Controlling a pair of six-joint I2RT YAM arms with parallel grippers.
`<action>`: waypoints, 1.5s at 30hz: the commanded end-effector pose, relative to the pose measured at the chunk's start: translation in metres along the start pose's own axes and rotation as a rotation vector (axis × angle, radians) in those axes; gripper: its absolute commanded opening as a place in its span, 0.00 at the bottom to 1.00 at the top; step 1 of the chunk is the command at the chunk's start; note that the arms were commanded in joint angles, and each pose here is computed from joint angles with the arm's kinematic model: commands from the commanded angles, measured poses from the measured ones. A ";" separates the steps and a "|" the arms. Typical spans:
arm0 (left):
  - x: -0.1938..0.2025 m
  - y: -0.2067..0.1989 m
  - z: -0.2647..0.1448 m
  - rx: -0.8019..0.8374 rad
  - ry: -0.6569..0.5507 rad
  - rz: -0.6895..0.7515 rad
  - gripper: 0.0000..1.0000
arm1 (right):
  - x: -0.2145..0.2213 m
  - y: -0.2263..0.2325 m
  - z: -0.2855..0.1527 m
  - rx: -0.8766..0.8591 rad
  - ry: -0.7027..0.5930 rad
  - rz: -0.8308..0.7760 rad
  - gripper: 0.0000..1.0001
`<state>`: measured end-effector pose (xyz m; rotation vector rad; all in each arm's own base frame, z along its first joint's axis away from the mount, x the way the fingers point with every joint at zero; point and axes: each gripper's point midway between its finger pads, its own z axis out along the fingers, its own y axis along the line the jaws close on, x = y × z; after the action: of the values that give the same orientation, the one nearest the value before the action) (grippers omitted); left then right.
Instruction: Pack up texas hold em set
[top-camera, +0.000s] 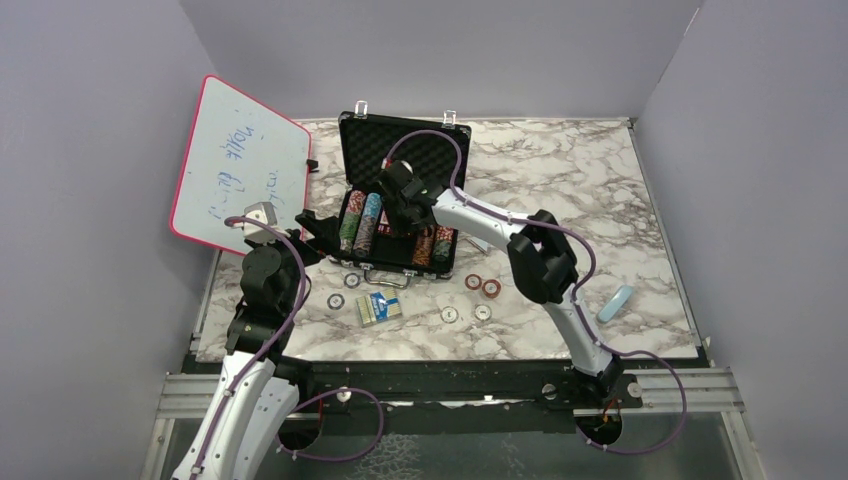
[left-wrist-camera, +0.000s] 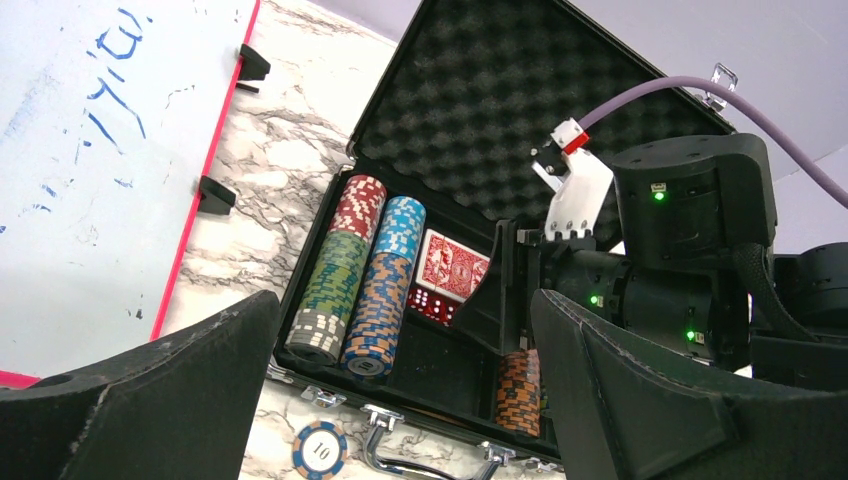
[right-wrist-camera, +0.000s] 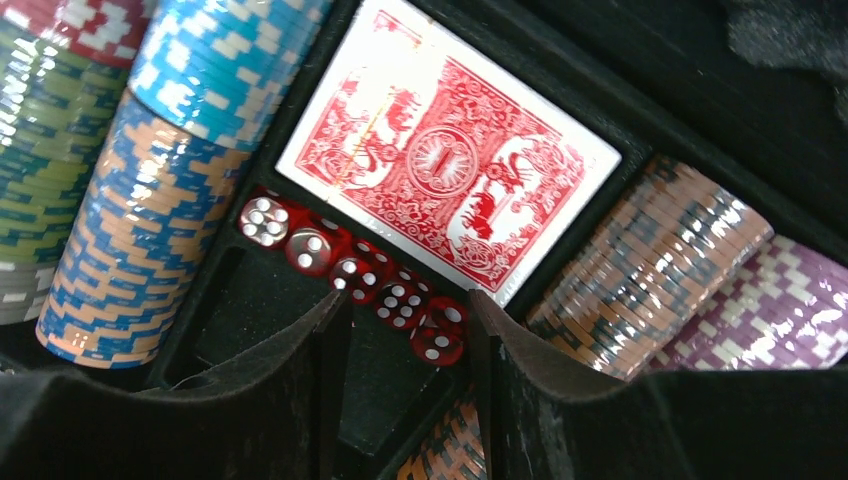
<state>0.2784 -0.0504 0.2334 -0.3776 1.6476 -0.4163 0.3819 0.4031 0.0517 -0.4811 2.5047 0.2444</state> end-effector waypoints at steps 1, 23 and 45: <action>-0.003 0.001 0.000 -0.001 -0.015 -0.007 0.99 | -0.015 0.010 -0.010 -0.082 -0.064 -0.154 0.48; -0.002 0.002 0.000 -0.008 -0.013 -0.004 0.99 | -0.054 -0.003 -0.039 -0.015 -0.168 -0.105 0.68; -0.001 0.002 0.001 -0.008 -0.011 -0.006 0.99 | 0.002 -0.022 -0.015 0.046 -0.041 -0.064 0.21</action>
<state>0.2784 -0.0503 0.2332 -0.3780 1.6482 -0.4158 0.3855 0.3762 0.0780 -0.5256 2.4070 0.1573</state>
